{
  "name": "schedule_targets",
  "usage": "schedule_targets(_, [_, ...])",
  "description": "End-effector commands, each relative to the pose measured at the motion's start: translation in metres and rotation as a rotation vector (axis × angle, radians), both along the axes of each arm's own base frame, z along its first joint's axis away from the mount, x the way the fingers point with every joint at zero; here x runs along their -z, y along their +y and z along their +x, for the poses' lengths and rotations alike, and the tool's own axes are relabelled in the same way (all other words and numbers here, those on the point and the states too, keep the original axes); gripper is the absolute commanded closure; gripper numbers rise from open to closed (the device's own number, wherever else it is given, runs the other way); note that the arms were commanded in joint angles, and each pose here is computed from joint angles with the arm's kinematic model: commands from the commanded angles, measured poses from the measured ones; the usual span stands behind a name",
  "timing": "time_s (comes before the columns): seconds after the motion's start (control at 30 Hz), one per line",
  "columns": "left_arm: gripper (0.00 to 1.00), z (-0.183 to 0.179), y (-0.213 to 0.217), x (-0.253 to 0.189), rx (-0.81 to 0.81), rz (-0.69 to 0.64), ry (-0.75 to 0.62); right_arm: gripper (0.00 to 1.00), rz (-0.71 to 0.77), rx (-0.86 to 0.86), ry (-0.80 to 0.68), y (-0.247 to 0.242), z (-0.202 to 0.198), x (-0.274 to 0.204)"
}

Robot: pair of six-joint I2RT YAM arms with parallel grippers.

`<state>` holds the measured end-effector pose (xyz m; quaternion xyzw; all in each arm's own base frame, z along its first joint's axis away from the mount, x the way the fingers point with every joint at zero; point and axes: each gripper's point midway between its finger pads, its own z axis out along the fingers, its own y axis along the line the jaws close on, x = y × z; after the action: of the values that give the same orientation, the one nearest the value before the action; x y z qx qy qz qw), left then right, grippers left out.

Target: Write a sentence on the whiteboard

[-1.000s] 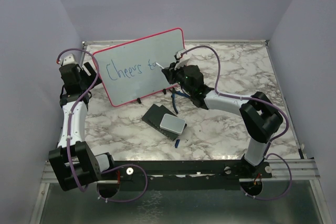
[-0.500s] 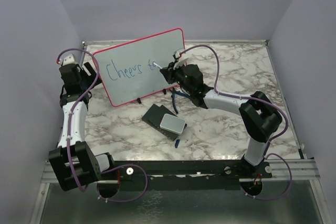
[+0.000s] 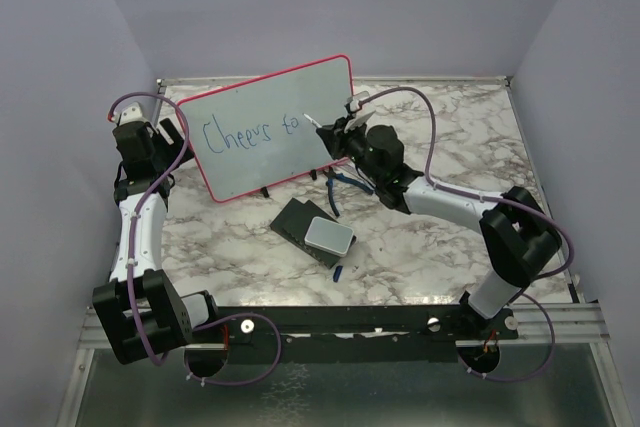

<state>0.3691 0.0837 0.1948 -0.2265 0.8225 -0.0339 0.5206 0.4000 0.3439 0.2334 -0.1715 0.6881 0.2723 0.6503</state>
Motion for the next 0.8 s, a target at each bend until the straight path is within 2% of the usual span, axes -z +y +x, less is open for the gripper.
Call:
schedule_targets(0.0, [0.20,0.000,-0.008,-0.007,0.025,0.004,-0.030,0.99,-0.020,0.072,0.008,-0.021,0.012,0.007])
schedule_targets(0.77, [0.20,0.000,-0.007,-0.008,0.024,0.007,-0.030,0.99,-0.036,0.074,0.047,-0.016,0.032,0.027])
